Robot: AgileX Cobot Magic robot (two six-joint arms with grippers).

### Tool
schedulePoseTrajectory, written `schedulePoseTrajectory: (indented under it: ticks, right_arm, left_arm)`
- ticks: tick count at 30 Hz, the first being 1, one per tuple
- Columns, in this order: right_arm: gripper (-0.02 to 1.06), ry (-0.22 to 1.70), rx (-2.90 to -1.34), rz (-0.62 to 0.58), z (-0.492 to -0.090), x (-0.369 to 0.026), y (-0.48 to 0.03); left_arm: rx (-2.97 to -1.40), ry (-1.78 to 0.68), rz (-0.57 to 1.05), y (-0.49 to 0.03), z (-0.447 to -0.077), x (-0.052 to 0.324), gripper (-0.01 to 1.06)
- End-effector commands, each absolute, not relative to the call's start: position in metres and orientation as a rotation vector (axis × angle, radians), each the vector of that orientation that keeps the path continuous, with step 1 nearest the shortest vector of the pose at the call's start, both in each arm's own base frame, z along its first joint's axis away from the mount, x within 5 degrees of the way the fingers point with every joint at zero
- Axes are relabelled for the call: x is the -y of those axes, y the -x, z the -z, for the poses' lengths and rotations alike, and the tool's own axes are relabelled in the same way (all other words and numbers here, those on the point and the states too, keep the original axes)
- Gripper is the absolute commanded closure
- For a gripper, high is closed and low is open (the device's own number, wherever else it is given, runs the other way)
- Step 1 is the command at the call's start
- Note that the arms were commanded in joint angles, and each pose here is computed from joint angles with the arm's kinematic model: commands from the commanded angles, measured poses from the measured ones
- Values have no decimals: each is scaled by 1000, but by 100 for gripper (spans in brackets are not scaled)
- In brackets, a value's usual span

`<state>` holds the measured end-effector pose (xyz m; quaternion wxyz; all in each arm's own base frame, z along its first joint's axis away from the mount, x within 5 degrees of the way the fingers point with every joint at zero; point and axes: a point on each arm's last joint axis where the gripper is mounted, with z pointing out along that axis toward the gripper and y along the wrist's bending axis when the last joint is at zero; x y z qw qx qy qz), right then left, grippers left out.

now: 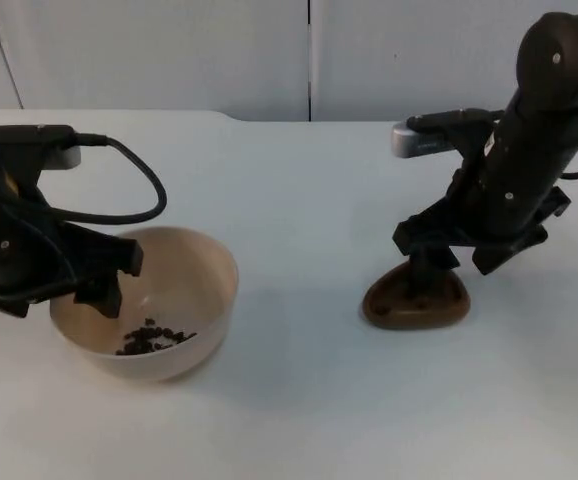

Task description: Pick up the bowl with the left hand and pour the coffee beans from the cup into the bowl with the right hand.

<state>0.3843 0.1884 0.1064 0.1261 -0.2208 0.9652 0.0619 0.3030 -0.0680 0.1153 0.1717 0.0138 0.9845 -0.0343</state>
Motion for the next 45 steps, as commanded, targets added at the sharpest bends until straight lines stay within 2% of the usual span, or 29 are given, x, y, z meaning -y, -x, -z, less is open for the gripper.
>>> schedulePoseTrajectory:
  ticks: [1, 4, 10, 16, 17, 23, 29, 36, 45]
  right_arm:
    - [29, 625, -2789, -190, -114, -188, -386]
    - [29, 622, -2771, -195, -122, -188, -386]
    - [29, 620, -2691, -212, -157, -188, -384]
    - [29, 597, -2546, -248, -230, -182, -371]
    - [29, 597, -2546, -248, -230, -182, -371]
    - [29, 574, -2399, -280, -299, -170, -346]
    - [29, 567, -2333, -295, -335, -161, -326]
    - [29, 569, -2309, -308, -357, -154, -308]
    - [29, 600, -2309, -334, -370, -150, -292]
  left_arm:
    - [-2800, -64, 81, -302, -116, 66, 19]
    - [-2808, -64, 79, -301, -118, 66, 12]
    - [-2758, -65, 90, -299, -138, 66, 10]
    - [-2558, -59, 136, -289, -200, 63, 10]
    - [-2558, -59, 136, -289, -200, 63, 10]
    - [-2378, -35, 190, -261, -263, 58, 10]
    - [-2231, -30, 219, -228, -308, 50, 10]
    - [-2153, -51, 222, -194, -336, 43, 10]
    - [-2132, -87, 211, -163, -350, 36, 10]
